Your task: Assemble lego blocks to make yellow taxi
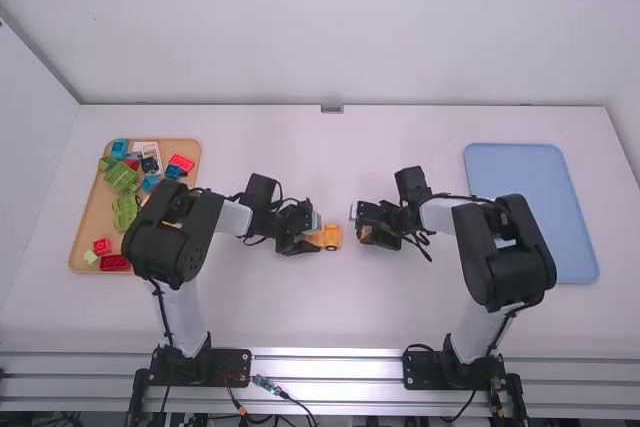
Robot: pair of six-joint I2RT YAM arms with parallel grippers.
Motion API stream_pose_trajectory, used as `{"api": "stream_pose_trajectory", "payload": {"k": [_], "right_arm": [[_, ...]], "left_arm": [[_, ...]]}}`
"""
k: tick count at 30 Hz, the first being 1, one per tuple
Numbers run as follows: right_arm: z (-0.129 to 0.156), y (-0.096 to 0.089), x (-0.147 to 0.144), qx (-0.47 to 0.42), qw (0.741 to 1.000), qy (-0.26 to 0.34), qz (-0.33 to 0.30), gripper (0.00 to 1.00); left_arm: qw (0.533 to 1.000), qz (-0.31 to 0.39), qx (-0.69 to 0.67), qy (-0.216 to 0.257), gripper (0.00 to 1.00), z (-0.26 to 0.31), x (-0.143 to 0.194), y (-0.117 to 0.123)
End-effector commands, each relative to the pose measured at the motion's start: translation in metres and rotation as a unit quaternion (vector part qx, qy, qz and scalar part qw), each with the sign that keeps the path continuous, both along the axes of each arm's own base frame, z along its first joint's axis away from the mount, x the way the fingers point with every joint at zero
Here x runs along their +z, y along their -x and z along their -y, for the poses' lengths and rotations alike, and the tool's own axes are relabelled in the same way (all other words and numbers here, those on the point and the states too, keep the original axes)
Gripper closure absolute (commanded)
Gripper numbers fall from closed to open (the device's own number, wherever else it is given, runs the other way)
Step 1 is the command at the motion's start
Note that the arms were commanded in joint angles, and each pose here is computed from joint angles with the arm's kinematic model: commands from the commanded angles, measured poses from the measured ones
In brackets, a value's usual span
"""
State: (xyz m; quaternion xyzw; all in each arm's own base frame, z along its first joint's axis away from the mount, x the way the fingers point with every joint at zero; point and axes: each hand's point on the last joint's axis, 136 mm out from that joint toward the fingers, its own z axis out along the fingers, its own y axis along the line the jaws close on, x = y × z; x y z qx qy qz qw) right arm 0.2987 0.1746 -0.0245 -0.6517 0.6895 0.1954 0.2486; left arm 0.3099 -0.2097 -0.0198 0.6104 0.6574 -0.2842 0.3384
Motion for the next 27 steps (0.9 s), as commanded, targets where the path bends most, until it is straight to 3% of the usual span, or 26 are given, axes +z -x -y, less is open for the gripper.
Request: {"api": "stream_pose_trajectory", "payload": {"k": [1, 10, 19, 27], "right_arm": [[0.000, 0.004, -0.004, 0.000, 1.000, -0.005, -0.013, 0.59], [-0.001, 0.003, -0.001, -0.001, 1.000, -0.009, -0.011, 0.69], [-0.004, -0.002, 0.018, 0.000, 0.999, -0.027, -0.027, 0.70], [-0.024, -0.008, 0.037, 0.021, 0.997, -0.066, -0.019, 0.77]], "left_arm": [[0.997, -0.020, 0.024, -0.075, 0.85, -0.021, -0.034, 0.011], [0.997, -0.023, 0.023, -0.076, 0.88, -0.021, -0.032, 0.009], [0.997, -0.024, 0.024, -0.076, 0.89, -0.021, -0.031, 0.008], [0.997, -0.023, 0.023, -0.076, 0.91, -0.021, -0.031, 0.008]]}}
